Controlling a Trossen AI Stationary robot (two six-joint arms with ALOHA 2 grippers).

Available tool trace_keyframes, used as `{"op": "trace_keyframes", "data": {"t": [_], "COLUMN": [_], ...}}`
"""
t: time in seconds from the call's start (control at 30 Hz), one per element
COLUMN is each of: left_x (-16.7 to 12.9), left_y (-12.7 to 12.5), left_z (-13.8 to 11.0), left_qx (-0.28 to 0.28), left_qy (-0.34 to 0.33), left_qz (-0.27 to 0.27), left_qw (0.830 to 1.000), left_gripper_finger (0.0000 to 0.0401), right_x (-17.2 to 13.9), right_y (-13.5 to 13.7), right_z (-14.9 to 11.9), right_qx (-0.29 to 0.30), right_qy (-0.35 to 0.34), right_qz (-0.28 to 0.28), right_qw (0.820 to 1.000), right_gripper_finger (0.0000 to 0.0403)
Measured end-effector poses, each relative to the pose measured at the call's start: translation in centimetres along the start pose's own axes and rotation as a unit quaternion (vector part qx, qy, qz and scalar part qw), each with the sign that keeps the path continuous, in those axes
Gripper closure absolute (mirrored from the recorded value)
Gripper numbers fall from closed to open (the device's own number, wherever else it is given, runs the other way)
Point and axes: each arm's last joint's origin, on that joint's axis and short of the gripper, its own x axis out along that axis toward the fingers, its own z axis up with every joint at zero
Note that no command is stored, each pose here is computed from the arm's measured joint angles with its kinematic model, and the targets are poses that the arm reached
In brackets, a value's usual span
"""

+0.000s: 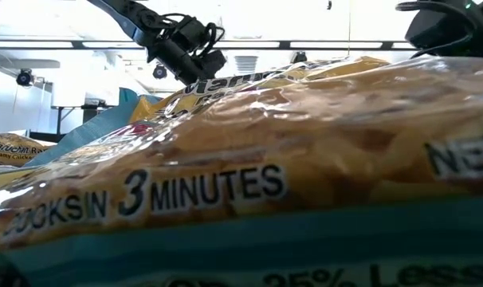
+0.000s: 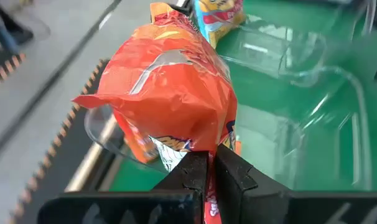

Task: Sort Maruchan noodles
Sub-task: Put the orange noodle pack into the middle transparent bin

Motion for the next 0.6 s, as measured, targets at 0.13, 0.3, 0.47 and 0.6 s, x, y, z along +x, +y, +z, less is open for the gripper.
{"op": "trace_keyframes", "data": {"t": [0.13, 0.3, 0.47, 0.6], "left_x": [0.0, -0.6, -1.1, -1.1], "left_y": [0.0, 0.3, 0.7, 0.9], "left_z": [0.2, 1.7, 2.6, 2.3], "left_qx": [0.072, 0.161, 0.181, 0.179], "left_qy": [-0.005, -0.028, -0.038, -0.025], "left_qz": [0.004, 0.016, 0.024, 0.023], "left_qw": [0.997, 0.986, 0.982, 0.983], "left_gripper_finger": [0.0401, 0.0401, 0.0401, 0.0401], "right_x": [0.2, 0.3, 0.4, 0.3], "right_y": [-0.3, -0.5, -0.6, -0.5], "right_z": [0.5, 0.9, 1.0, 1.0], "right_qx": [0.012, 0.022, -0.002, -0.026], "right_qy": [-0.005, -0.010, -0.010, -0.008], "right_qz": [-0.008, -0.014, -0.015, -0.014], "right_qw": [1.000, 1.000, 1.000, 1.000], "right_gripper_finger": [0.0154, 0.0154, 0.0154, 0.0154]}}
